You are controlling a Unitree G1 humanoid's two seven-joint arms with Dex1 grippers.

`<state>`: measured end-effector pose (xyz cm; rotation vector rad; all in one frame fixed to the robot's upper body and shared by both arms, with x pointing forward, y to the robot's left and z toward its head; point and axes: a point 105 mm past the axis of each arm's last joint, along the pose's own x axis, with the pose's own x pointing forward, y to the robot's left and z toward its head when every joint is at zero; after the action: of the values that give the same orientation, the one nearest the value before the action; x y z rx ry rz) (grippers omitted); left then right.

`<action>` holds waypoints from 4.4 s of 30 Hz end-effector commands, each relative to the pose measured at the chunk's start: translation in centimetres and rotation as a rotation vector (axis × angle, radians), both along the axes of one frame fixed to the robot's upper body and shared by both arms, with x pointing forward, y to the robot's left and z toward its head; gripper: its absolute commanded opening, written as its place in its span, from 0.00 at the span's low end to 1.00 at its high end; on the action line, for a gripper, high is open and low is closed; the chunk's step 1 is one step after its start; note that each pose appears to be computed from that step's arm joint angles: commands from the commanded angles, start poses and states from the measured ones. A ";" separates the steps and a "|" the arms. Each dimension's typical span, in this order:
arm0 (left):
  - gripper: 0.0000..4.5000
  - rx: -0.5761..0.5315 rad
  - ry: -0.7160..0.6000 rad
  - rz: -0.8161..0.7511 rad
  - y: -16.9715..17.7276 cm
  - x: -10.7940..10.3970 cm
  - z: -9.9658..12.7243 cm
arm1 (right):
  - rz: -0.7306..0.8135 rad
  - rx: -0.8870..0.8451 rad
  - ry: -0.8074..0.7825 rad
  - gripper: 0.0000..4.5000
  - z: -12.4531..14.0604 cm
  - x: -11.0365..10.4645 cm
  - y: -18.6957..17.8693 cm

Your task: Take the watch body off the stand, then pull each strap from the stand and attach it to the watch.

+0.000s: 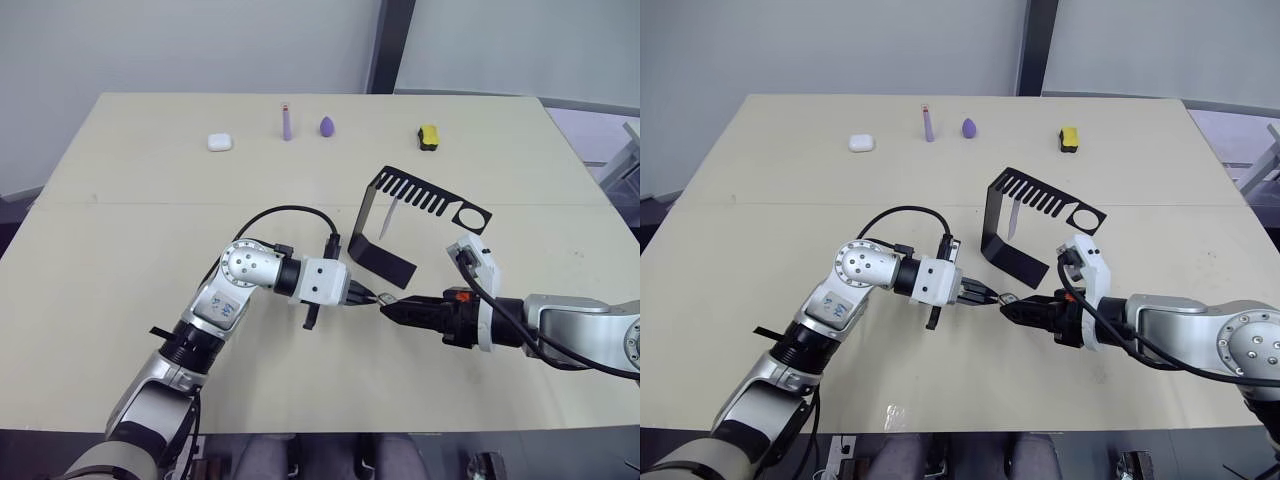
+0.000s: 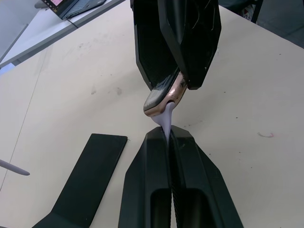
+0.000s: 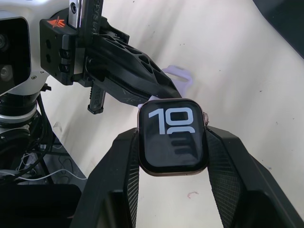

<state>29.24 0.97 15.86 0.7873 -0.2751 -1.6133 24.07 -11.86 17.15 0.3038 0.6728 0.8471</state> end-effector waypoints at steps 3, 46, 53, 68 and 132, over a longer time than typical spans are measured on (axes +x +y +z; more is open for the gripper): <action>0.00 -0.083 -0.074 -0.080 -2.2 -1.2 2.3 | 0.124 0.062 -0.011 0.34 0.8 -1.8 2.0; 0.00 -0.085 -0.073 -0.081 -2.4 -1.1 2.3 | 0.123 0.073 -0.026 0.34 1.1 -1.8 2.2; 0.00 -0.088 -0.075 -0.082 -2.4 -1.1 2.3 | 0.125 0.071 -0.029 0.34 1.1 -1.8 2.3; 0.00 -0.091 -0.073 -0.081 -2.5 -1.1 2.3 | 0.131 0.067 -0.030 0.34 1.2 -2.0 2.2; 0.98 0.127 0.222 0.129 9.6 -3.1 -0.7 | 0.724 -0.483 -0.836 0.34 -6.1 1.9 4.1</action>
<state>26.33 10.52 15.12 0.6727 0.0509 -1.5961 25.89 -8.05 10.54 -0.7292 0.1817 1.3199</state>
